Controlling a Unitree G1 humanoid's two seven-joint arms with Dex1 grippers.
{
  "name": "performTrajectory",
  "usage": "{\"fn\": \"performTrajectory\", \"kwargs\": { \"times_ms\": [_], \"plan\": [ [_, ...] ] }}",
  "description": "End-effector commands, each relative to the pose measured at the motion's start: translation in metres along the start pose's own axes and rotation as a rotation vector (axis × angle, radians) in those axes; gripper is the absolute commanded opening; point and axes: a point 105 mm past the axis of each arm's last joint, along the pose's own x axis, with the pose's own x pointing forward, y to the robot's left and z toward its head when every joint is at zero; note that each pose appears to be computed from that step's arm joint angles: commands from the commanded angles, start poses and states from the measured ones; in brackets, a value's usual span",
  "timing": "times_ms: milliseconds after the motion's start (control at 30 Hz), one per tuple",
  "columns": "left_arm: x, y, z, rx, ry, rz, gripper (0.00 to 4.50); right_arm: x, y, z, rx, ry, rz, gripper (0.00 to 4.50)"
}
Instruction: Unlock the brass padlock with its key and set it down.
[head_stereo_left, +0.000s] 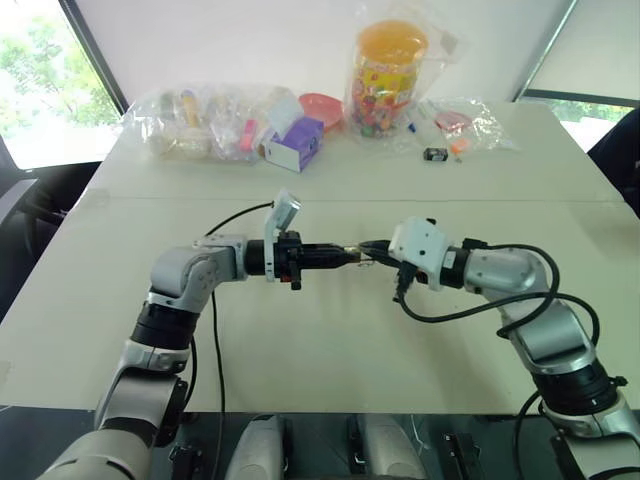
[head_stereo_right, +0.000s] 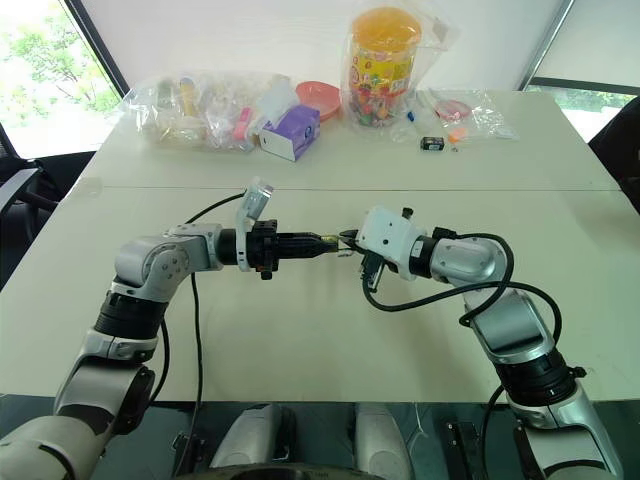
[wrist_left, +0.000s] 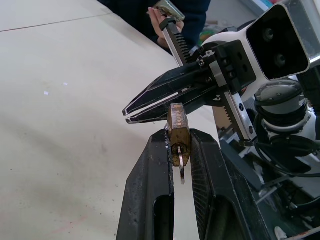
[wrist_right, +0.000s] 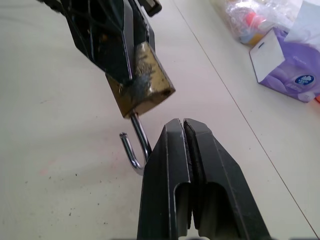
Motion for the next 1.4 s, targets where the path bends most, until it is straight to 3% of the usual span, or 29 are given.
{"fn": "performTrajectory", "kwargs": {
  "times_ms": [33,367,700,800,867,900,933,1000,1033,1400],
  "plan": [
    [-0.001,-0.004,0.017,0.071,-0.040,-0.005,0.00,-0.009,0.002,0.002,-0.025,-0.002,-0.001,0.06],
    [0.010,0.009,-0.002,0.046,-0.006,0.030,0.00,-0.049,0.006,-0.013,-0.020,0.114,-0.094,0.06],
    [0.049,0.055,-0.043,-0.036,0.028,0.172,0.00,-0.053,0.025,0.007,0.043,0.097,-0.185,0.06],
    [0.049,0.062,-0.049,-0.022,0.034,0.187,1.37,-0.051,0.027,0.011,0.047,0.095,-0.195,0.00],
    [0.045,0.065,-0.051,-0.007,0.047,0.192,2.55,-0.051,0.027,0.012,0.050,0.097,-0.202,0.00],
    [0.041,0.064,-0.050,0.004,0.050,0.188,2.82,-0.052,0.027,0.011,0.051,0.100,-0.205,0.00],
    [0.038,0.064,-0.049,0.012,0.052,0.185,3.44,-0.052,0.027,0.011,0.052,0.103,-0.207,0.00],
    [0.031,0.063,-0.046,0.030,0.057,0.185,4.22,-0.053,0.027,0.010,0.053,0.110,-0.209,0.00],
    [0.026,0.061,-0.045,0.050,0.063,0.182,4.41,-0.053,0.027,0.009,0.055,0.112,-0.210,0.00],
    [-0.015,0.017,-0.017,0.287,0.077,0.107,4.41,-0.066,0.024,-0.008,0.029,0.200,-0.153,0.00]
  ]
}}
